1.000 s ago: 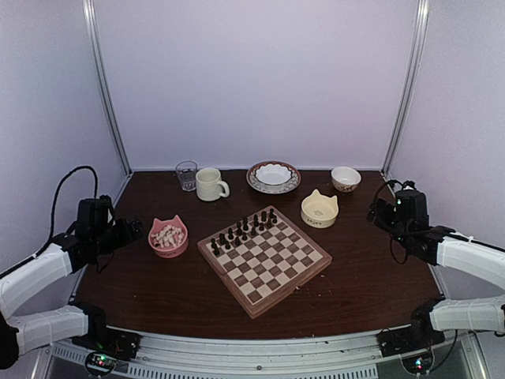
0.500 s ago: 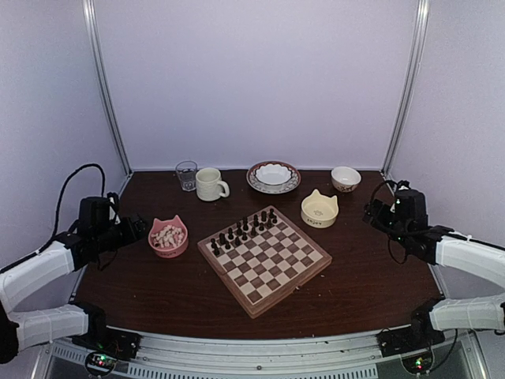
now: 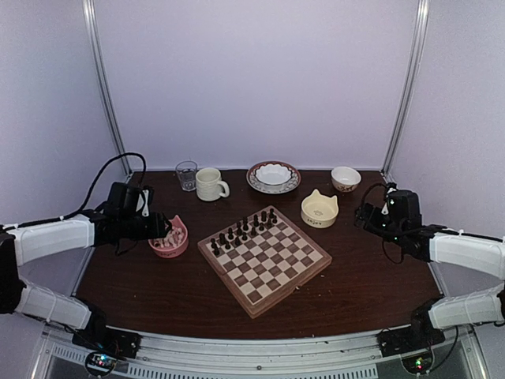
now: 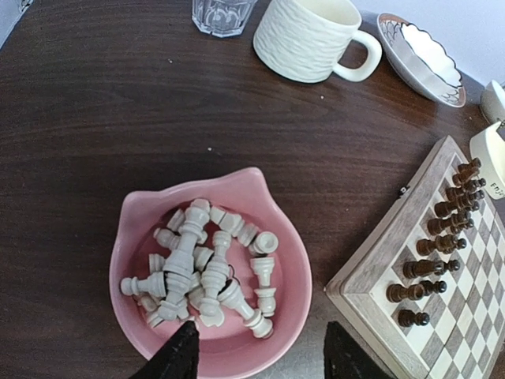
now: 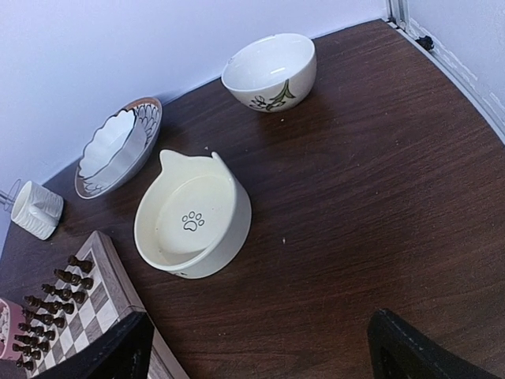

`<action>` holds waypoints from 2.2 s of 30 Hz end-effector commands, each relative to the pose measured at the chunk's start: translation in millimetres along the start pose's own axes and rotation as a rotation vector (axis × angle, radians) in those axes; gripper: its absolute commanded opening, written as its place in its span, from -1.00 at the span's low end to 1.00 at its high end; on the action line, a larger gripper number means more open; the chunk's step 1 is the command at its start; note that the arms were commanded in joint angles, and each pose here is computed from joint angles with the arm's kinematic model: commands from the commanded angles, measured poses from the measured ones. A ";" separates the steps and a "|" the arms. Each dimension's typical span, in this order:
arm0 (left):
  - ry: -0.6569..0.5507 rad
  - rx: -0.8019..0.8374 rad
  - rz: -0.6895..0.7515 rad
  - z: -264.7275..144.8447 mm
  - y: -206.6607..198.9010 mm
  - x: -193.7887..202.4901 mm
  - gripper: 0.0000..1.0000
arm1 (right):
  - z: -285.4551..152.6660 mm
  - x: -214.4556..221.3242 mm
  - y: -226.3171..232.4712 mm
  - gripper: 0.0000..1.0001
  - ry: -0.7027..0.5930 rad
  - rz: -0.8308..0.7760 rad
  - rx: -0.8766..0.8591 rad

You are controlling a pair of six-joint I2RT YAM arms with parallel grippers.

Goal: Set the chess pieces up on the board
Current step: Pick up the chess pile from the storage box.

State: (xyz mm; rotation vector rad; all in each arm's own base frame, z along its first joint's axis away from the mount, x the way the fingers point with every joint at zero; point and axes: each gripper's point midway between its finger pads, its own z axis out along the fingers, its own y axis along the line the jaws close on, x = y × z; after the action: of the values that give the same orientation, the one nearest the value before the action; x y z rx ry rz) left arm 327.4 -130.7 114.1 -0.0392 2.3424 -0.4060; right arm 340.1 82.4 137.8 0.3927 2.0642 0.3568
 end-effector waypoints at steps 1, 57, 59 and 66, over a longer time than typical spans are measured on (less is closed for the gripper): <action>-0.007 -0.002 0.056 3.5 -5.3 -10.6 0.02 | 0.3 -14.9 16.1 0.96 -0.028 -0.004 -0.058; 0.165 -0.087 0.174 86.4 -9.8 0.3 -0.66 | 5.0 -12.1 25.1 0.92 -0.006 -0.006 -0.099; 0.154 -0.086 0.175 83.4 -10.2 -2.0 -0.69 | 5.1 -11.7 25.0 0.92 -0.006 -0.006 -0.099; 0.088 -0.067 0.176 65.4 -16.2 -13.5 -0.70 | 5.2 -11.5 24.3 0.92 -0.005 -0.008 -0.097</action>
State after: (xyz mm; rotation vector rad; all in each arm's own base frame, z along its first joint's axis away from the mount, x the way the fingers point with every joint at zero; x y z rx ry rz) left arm 377.1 -159.8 56.3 0.1463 2.5153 -0.2317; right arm 346.5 99.4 139.8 0.3312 2.0734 0.4382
